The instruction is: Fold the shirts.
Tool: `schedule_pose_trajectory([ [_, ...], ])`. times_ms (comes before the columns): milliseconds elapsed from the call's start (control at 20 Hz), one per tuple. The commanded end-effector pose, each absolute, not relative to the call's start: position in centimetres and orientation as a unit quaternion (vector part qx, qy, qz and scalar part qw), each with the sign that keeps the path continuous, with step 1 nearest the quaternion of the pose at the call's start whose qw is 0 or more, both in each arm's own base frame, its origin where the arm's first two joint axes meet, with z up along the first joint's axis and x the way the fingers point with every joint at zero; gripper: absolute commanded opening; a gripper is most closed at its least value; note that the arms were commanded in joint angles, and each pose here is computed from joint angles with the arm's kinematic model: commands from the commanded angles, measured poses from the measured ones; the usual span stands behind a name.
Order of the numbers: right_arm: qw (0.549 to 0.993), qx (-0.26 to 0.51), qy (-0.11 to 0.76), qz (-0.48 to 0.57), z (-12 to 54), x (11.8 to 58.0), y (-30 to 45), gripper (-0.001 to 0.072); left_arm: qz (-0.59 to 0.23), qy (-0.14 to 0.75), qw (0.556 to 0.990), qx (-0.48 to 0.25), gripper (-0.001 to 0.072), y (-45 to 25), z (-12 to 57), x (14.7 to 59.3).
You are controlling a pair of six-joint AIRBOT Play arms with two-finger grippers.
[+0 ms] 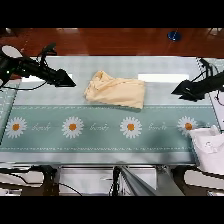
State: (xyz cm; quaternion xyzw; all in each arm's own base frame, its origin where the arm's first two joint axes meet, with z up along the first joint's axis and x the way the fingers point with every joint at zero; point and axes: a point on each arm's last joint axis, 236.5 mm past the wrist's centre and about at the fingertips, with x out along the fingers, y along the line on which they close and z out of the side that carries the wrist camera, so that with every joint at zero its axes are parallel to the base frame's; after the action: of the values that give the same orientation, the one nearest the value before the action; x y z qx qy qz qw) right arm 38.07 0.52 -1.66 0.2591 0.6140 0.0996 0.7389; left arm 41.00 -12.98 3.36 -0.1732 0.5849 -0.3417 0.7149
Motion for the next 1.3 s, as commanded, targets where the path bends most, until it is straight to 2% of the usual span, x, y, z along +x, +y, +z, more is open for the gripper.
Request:
schedule_pose_trajectory([
  [0,0.749,0.328,0.567,0.099,-4.4,39.8,3.5,0.0589,-0.332,0.569,0.732,-0.173,0.0209,-12.0,4.5,41.5],
  [350,0.728,0.405,0.534,0.143,-7.0,43.9,12.2,0.0589,-0.335,0.515,0.776,-0.145,0.0193,-11.6,10.4,40.5],
  [600,0.726,0.408,0.538,0.129,-9.2,44.4,15.9,0.0588,-0.337,0.488,0.794,-0.13,0.0193,-11.7,13.2,39.7],
  [850,0.697,0.425,0.564,0.128,-11.6,43.3,18.9,0.0581,-0.34,0.463,0.81,-0.115,0.0193,-11.9,15.8,38.6],
  [900,0.694,0.425,0.566,0.13,-11.7,43.2,19.1,0.0449,-0.341,0.458,0.813,-0.112,0.0193,-11.9,16.2,38.4],
  [950,0.693,0.424,0.567,0.133,-11.6,43.1,19.2,0.0201,-0.341,0.455,0.815,-0.11,0.0193,-11.9,16.5,38.3],
  [1000,0.693,0.423,0.566,0.143,-10.9,43.2,19.3,0.0006,-0.341,0.453,0.817,-0.109,0.0193,-11.9,16.7,38.2],
  [1100,0.699,0.406,0.554,0.197,-7.7,43.5,19.8,0.0011,-0.341,0.453,0.817,-0.109,0.0193,-11.9,16.7,38.2],
  [1250,0.717,0.387,0.508,0.278,1.7,44.1,19.2,0.001,-0.346,0.449,0.818,-0.099,0.0192,-11.9,16.7,38.2],
])
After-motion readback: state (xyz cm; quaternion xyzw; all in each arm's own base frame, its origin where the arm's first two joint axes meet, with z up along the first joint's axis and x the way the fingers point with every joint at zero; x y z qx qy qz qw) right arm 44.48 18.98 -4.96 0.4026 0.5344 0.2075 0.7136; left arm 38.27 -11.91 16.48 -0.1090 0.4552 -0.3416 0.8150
